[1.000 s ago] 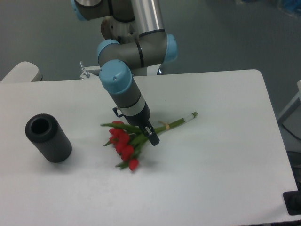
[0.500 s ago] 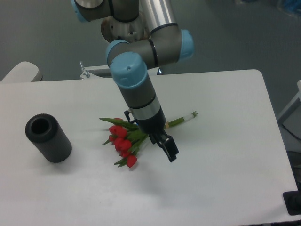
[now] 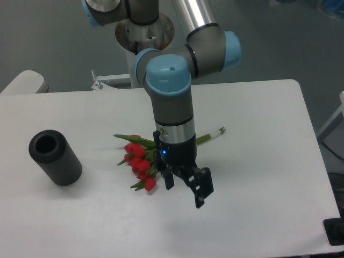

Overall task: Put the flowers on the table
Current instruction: 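Raise the open gripper up away from the tulips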

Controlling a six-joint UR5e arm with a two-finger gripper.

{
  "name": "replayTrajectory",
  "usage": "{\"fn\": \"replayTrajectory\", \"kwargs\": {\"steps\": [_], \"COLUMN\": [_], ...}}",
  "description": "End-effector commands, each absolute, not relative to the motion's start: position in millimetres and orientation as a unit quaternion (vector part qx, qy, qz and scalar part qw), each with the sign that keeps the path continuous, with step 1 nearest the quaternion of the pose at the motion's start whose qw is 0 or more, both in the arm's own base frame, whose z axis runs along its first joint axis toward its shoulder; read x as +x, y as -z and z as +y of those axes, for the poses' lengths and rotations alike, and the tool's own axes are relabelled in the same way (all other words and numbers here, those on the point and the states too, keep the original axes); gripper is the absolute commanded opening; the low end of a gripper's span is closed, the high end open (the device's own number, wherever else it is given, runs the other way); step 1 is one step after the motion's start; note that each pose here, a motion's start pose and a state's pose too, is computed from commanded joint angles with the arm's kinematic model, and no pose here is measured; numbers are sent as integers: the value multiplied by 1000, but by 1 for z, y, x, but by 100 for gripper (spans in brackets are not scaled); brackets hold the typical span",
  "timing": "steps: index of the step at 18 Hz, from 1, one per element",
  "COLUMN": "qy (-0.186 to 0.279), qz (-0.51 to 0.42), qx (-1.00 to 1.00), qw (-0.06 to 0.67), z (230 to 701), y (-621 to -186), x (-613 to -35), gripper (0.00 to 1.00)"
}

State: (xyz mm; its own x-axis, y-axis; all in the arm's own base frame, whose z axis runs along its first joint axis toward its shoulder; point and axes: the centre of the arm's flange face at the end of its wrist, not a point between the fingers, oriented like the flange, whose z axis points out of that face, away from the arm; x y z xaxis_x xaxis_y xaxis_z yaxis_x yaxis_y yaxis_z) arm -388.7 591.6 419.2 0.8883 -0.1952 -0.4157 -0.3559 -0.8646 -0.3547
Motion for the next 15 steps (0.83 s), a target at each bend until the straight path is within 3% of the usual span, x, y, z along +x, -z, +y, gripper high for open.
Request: {"fn": "replayTrajectory", "kwargs": {"steps": [15], "qy": [-172], "qz": [151], "qx": [-950], "qw": [214], "z": [613], "y": [-434], "x": [-399], "gripper": [99]}}
